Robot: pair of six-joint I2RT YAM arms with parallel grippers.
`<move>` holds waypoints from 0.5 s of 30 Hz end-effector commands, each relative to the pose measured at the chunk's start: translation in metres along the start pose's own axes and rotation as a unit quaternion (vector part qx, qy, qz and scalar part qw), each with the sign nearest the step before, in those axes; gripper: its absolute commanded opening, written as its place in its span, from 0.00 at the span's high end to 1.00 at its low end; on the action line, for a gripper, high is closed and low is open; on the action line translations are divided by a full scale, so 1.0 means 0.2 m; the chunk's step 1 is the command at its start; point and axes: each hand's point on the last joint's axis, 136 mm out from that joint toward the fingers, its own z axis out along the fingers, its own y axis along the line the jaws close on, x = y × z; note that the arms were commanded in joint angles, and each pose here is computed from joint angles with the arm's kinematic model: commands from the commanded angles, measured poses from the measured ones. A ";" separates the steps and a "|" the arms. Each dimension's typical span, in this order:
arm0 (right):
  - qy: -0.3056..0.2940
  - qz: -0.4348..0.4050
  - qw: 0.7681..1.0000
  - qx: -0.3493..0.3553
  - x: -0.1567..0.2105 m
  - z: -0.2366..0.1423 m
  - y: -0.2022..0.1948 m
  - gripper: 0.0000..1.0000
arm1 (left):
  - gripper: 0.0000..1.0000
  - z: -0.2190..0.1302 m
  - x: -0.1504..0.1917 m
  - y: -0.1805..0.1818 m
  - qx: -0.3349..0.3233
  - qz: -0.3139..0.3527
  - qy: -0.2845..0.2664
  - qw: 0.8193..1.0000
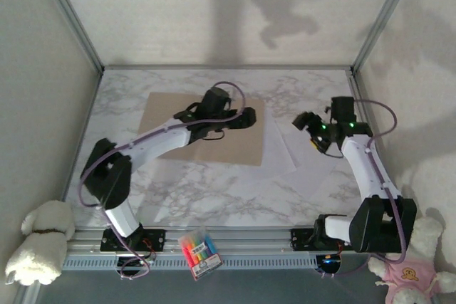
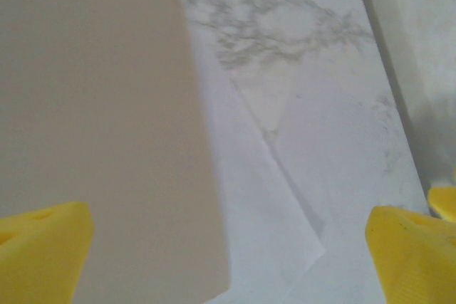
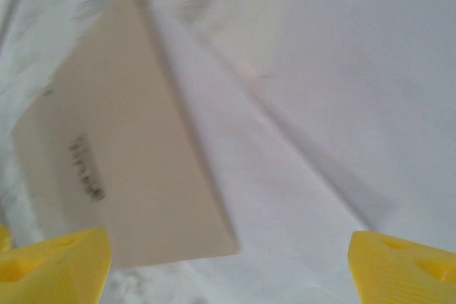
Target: Put the files into the folder
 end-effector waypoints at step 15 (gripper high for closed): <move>0.035 0.099 0.994 0.032 0.08 0.16 -0.39 0.23 | 0.06 0.68 0.31 -0.40 0.053 0.036 0.114 0.991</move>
